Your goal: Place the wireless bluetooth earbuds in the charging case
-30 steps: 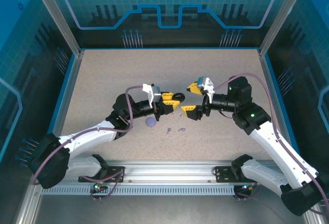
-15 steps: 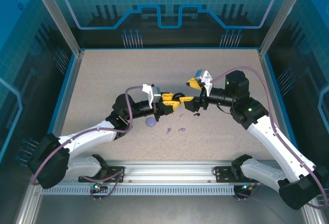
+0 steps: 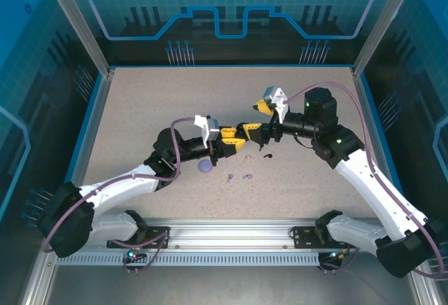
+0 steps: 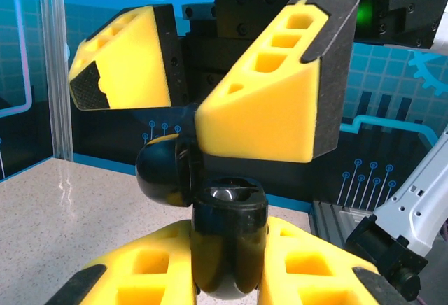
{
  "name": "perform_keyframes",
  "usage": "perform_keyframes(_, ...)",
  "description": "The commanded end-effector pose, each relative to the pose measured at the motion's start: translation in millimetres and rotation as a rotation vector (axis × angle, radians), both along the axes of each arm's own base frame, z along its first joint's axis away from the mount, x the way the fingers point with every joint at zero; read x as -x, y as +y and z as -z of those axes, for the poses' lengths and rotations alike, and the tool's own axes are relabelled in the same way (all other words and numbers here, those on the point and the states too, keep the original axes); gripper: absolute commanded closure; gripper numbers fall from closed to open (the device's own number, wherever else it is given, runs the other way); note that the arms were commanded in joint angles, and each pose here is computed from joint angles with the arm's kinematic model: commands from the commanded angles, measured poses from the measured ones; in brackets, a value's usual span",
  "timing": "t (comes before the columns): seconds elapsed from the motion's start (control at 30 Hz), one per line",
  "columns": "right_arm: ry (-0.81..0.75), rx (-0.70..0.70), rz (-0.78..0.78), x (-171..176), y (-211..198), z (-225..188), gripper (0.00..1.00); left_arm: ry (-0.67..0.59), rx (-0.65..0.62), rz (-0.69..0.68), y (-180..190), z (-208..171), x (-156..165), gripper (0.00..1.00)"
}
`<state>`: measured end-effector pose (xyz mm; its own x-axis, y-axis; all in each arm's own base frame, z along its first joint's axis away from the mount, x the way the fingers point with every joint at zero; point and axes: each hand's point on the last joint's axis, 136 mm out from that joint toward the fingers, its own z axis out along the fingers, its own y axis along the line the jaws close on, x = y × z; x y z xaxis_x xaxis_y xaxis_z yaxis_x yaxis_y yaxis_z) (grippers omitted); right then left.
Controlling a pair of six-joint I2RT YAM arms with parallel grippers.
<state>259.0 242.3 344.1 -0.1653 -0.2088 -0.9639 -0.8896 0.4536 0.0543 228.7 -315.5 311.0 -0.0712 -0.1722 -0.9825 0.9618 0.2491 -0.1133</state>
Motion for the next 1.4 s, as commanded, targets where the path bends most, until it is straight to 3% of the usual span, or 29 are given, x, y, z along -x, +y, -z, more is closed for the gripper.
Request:
perform_keyframes(0.0,-0.018,-0.004,0.013,-1.9,-2.4,-13.0,0.22,-0.045,0.009,0.023,1.2,-7.9,10.1,0.93)
perform_keyframes(0.27,0.022,-0.066,0.036,9.0,-13.9,-32.4,0.20,-0.043,-0.006,-0.007,3.9,-2.8,7.5,0.93)
perform_keyframes(0.47,0.174,-0.082,0.291,0.5,-49.7,-24.9,0.13,-0.068,0.004,-0.032,10.3,-4.1,9.9,0.94)
perform_keyframes(0.8,0.630,0.012,0.779,-29.4,-105.4,96.0,0.13,-0.104,0.036,-0.046,20.1,-18.4,18.2,0.95)
perform_keyframes(1.1,0.901,0.166,0.893,-34.0,-107.5,212.9,0.32,-0.102,0.031,-0.062,24.7,-17.8,20.2,0.95)
perform_keyframes(1.37,0.980,0.233,0.939,-46.3,-106.1,262.3,0.37,-0.095,0.029,-0.064,26.0,-16.5,21.3,0.94)
